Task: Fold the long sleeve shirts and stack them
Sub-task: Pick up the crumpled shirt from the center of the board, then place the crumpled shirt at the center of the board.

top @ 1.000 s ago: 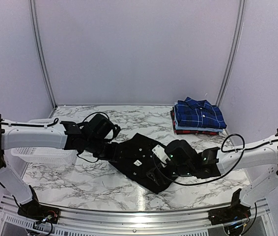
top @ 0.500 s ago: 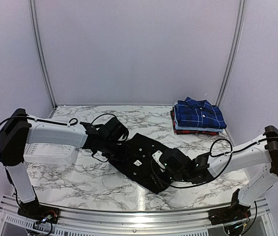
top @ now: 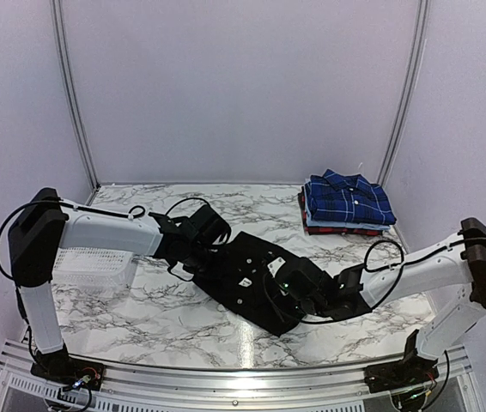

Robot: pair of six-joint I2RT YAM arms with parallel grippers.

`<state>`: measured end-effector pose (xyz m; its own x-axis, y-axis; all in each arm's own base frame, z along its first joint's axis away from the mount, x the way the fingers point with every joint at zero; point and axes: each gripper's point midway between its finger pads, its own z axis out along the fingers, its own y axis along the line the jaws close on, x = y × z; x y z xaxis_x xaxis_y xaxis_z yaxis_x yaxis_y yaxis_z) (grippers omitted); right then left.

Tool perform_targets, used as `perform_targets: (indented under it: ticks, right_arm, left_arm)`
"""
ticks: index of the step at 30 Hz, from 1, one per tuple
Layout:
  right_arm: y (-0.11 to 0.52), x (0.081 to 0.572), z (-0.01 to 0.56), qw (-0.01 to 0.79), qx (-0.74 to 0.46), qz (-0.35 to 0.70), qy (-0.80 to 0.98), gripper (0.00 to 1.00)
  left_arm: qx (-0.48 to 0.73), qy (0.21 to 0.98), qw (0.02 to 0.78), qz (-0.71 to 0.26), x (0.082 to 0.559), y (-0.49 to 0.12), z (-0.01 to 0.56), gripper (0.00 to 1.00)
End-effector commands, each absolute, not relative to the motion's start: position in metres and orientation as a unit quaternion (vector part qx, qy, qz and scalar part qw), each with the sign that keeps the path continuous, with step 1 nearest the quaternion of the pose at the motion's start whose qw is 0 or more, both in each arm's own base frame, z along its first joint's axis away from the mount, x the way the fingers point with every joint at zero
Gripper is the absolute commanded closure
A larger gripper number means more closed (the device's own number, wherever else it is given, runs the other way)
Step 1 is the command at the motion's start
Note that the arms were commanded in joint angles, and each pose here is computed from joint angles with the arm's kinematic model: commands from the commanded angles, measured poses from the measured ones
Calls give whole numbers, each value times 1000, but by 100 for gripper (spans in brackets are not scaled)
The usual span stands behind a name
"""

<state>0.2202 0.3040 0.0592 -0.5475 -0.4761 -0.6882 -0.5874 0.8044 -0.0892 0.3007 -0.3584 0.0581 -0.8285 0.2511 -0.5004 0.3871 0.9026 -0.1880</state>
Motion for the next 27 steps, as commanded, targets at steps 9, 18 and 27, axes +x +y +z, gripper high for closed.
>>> perform_targets:
  ticks: [9,18,27]
  right_arm:
    - [305,246,192,488,-277,68,825,100]
    - [298,240,330,579,-278,121,757,100]
    - [286,223,499,666,-281,175,668,100]
  left_arm:
    - [235,863,325,-307,245,-370,215,100]
    - [302,738,420,-434,170,-361,369,100]
    - [297,635,516,-492,153,-348,507,100]
